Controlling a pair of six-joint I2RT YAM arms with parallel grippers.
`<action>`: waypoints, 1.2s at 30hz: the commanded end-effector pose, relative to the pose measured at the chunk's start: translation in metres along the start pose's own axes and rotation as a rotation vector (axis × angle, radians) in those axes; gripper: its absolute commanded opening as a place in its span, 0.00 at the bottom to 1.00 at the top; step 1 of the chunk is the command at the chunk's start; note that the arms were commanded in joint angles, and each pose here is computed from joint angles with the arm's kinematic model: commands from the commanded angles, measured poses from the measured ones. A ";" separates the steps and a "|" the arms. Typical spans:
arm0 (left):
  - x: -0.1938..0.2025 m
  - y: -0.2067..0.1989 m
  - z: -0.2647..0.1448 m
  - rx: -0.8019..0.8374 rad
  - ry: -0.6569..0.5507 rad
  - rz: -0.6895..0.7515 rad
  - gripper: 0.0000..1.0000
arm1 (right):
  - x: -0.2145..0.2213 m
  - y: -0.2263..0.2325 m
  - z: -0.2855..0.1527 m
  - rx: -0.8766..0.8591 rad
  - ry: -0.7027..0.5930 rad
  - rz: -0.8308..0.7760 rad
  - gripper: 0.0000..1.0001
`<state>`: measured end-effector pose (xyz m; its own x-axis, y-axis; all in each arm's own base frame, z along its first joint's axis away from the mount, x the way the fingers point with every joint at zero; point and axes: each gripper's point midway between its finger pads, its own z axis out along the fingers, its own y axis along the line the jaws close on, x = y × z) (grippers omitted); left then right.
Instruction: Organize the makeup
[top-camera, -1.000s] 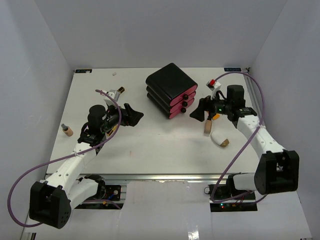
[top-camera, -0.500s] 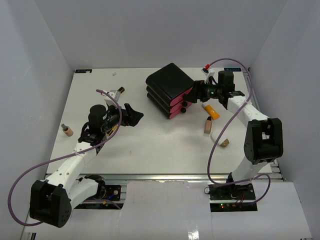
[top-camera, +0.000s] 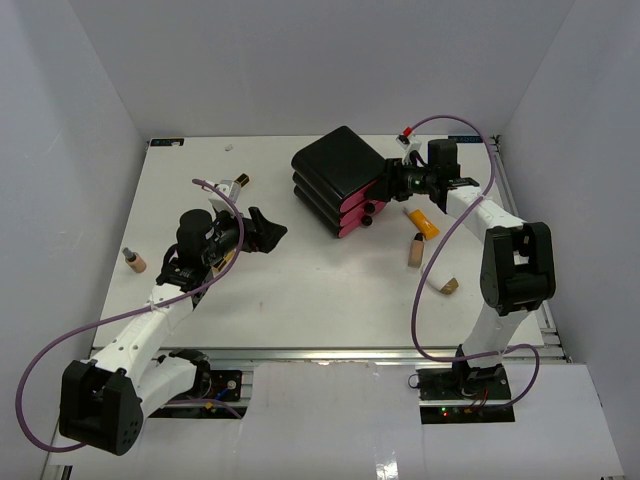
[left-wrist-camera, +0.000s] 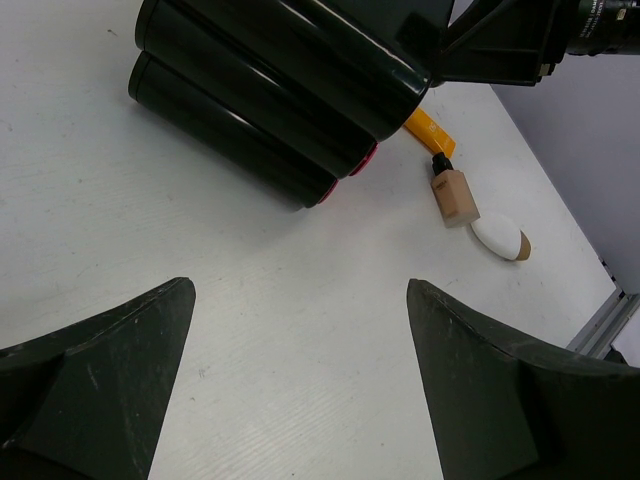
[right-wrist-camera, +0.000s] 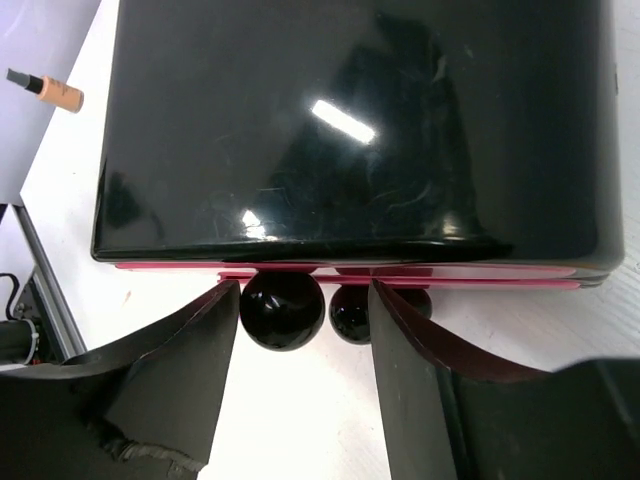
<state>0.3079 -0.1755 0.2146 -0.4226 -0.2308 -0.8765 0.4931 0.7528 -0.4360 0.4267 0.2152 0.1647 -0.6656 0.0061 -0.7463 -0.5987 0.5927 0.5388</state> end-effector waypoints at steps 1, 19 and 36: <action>-0.011 -0.008 -0.002 0.025 -0.024 0.025 0.98 | -0.021 0.012 0.000 -0.030 -0.051 -0.056 0.55; -0.013 -0.007 -0.004 0.016 -0.035 0.032 0.98 | 0.030 0.024 -0.051 0.007 -0.042 -0.089 0.40; -0.012 -0.003 -0.003 -0.005 -0.035 0.040 0.98 | 0.041 0.026 -0.075 0.022 -0.067 -0.098 0.79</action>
<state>0.3089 -0.1741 0.2147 -0.4131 -0.2238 -0.8828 0.4931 0.7600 -0.4234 0.3503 0.1711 0.1645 -0.6154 0.0062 -0.7882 -0.6093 0.6306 0.4807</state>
